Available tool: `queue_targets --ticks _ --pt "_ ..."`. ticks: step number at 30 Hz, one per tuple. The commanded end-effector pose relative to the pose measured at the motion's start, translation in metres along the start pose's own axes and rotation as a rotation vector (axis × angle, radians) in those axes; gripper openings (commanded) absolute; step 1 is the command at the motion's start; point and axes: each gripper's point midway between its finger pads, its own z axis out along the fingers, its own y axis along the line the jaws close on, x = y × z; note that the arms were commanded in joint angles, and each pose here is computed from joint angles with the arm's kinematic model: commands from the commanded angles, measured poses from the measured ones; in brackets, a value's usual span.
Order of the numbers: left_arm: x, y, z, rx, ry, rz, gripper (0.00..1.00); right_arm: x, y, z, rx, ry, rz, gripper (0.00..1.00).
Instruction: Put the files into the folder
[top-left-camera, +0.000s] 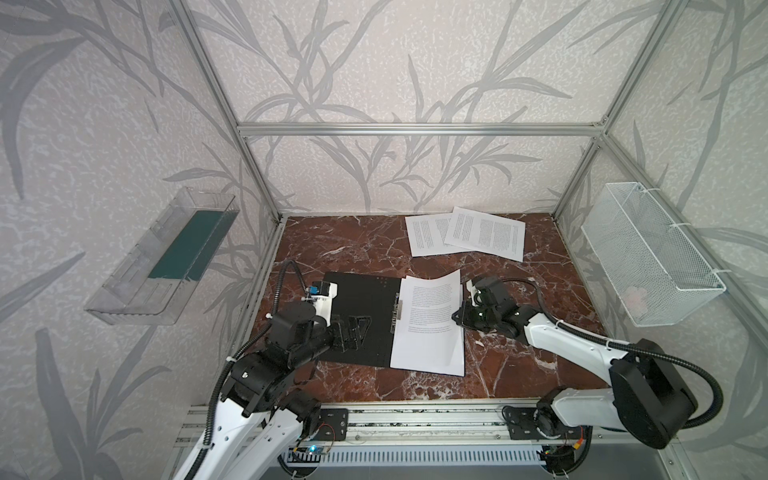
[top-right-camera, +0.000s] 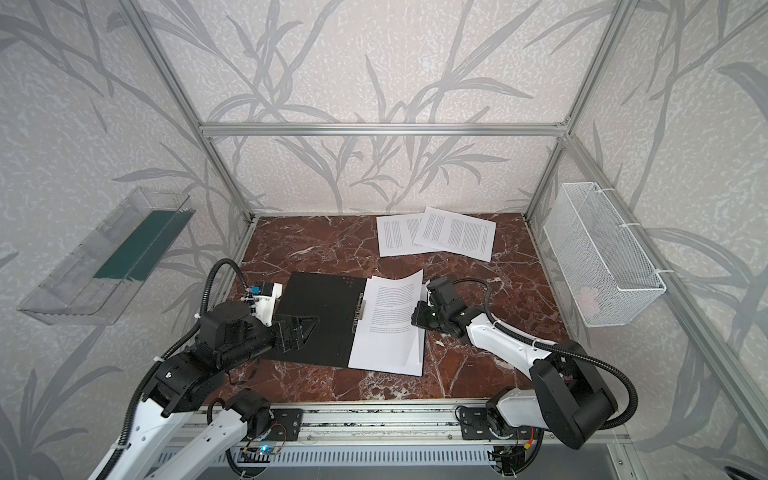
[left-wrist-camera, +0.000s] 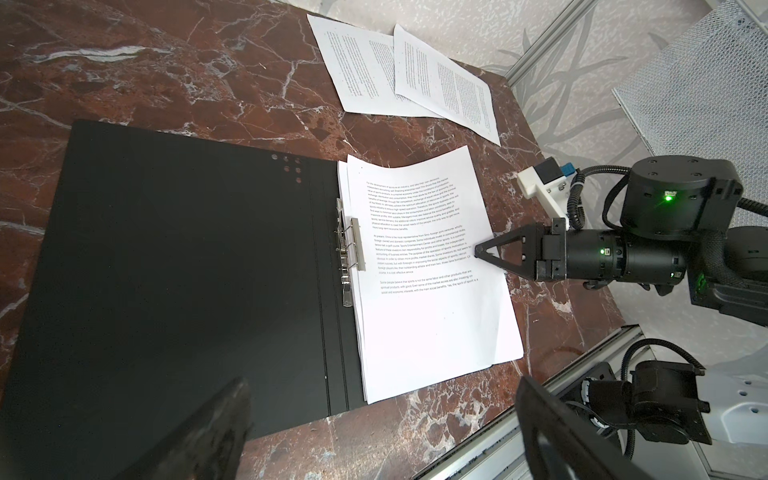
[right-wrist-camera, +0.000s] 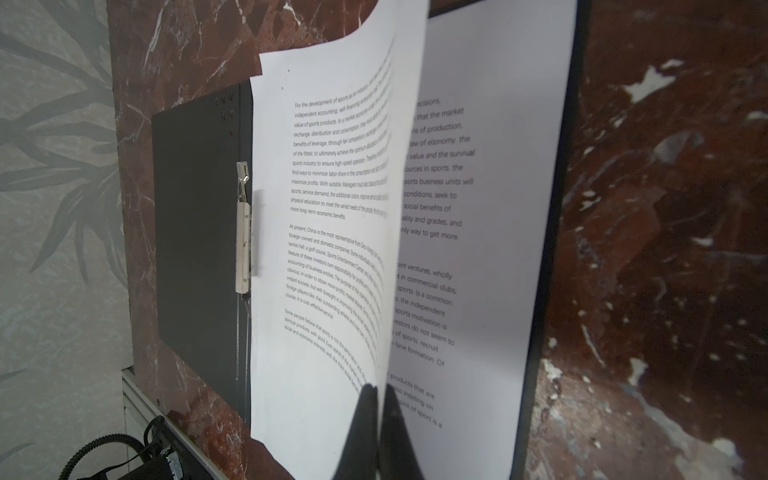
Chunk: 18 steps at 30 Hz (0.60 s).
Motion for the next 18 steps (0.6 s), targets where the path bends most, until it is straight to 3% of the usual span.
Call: queue_targets --ticks 1,18 --pt "0.0049 0.0028 -0.0002 -0.006 0.011 0.015 0.99 -0.0005 0.0046 -0.0034 -0.013 -0.022 -0.001 0.0" --pt "0.0048 0.0022 -0.0004 -0.003 0.01 0.016 0.99 0.0068 0.0063 0.0024 -0.008 -0.007 -0.008 0.0"
